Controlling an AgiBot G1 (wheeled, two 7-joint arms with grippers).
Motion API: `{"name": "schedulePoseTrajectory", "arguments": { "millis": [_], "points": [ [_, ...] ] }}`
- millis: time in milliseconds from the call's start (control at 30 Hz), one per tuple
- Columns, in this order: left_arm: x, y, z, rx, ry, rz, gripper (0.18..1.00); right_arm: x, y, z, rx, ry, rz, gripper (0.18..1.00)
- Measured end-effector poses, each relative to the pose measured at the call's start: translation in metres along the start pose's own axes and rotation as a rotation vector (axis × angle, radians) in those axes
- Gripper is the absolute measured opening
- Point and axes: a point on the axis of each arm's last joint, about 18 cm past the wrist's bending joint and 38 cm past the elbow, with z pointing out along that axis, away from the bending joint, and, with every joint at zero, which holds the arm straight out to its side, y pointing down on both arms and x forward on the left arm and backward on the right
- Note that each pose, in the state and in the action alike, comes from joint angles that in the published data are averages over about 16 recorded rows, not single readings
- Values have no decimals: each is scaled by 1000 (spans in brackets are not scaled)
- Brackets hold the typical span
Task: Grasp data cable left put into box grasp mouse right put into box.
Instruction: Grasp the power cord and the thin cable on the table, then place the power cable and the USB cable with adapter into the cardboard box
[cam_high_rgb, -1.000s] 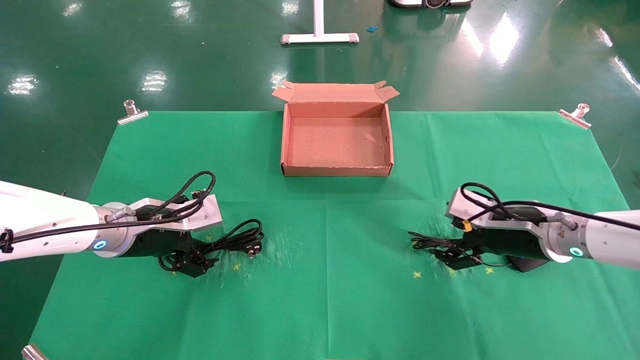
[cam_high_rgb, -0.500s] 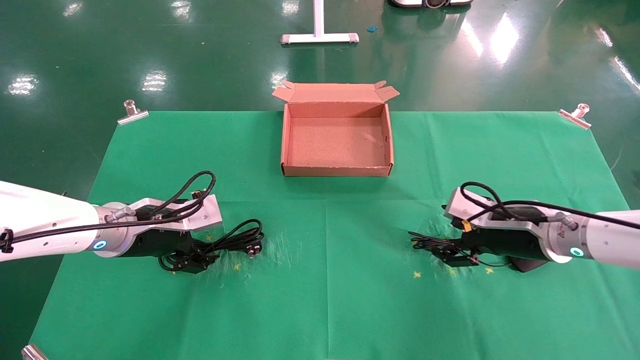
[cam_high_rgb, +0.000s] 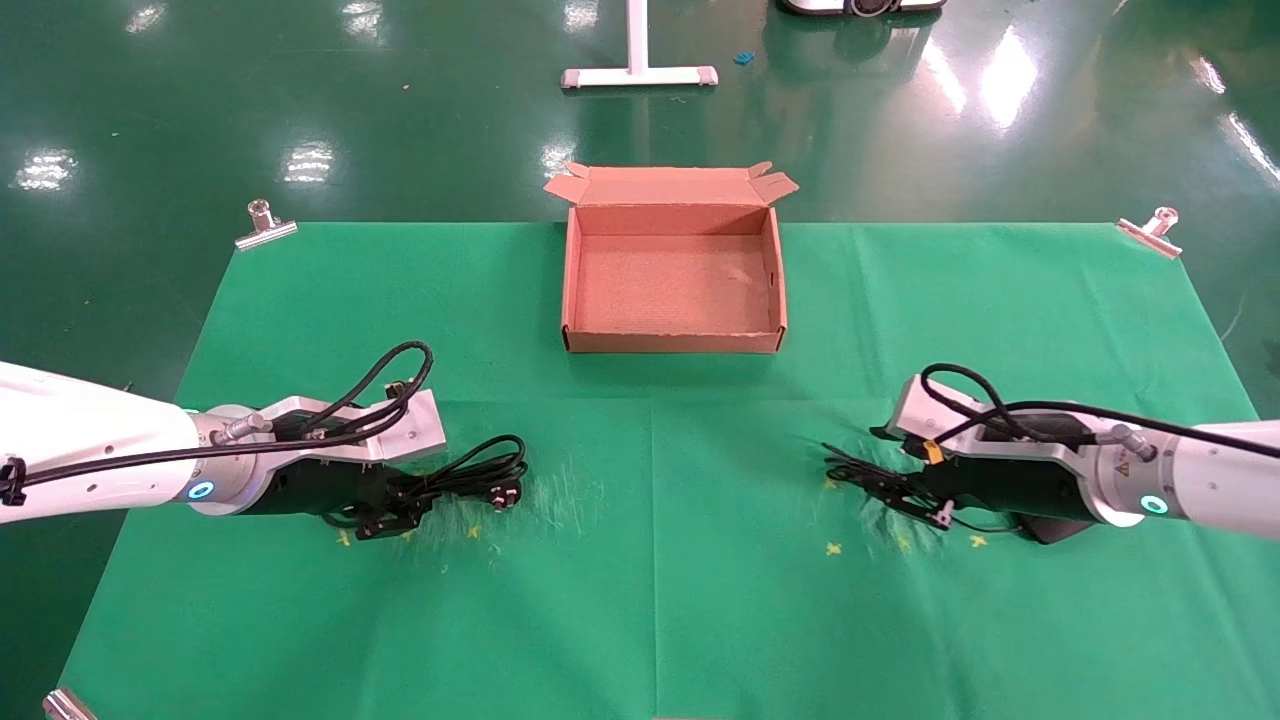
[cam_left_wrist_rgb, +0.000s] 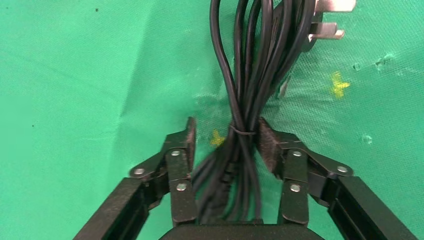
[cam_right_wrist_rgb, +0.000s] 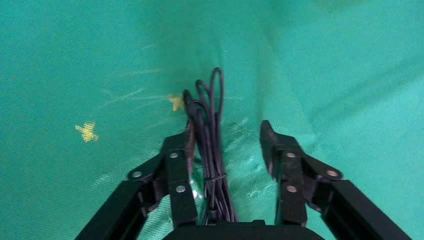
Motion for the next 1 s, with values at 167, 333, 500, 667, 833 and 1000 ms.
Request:
{"name": "schedulePoseTrajectory", "arguments": {
  "millis": [167, 333, 500, 667, 833, 1000],
  "points": [
    [0, 0, 0, 0, 0, 0, 491, 0, 0, 0, 1, 0, 0, 501],
    [0, 0, 0, 0, -1, 1, 382, 0, 0, 0, 1, -1, 0, 397],
    [0, 0, 0, -1, -1, 1, 311, 0, 0, 0, 1, -1, 0, 308],
    [-3, -5, -5, 14, 10, 15, 278, 3, -1, -2, 4, 7, 4, 250],
    [-9, -18, -19, 57, 30, 41, 268, 17, -8, -11, 22, 33, 20, 222],
    [-23, -43, -36, 129, 18, 83, 266, 45, -26, -27, 65, 91, 57, 209]
  ]
}}
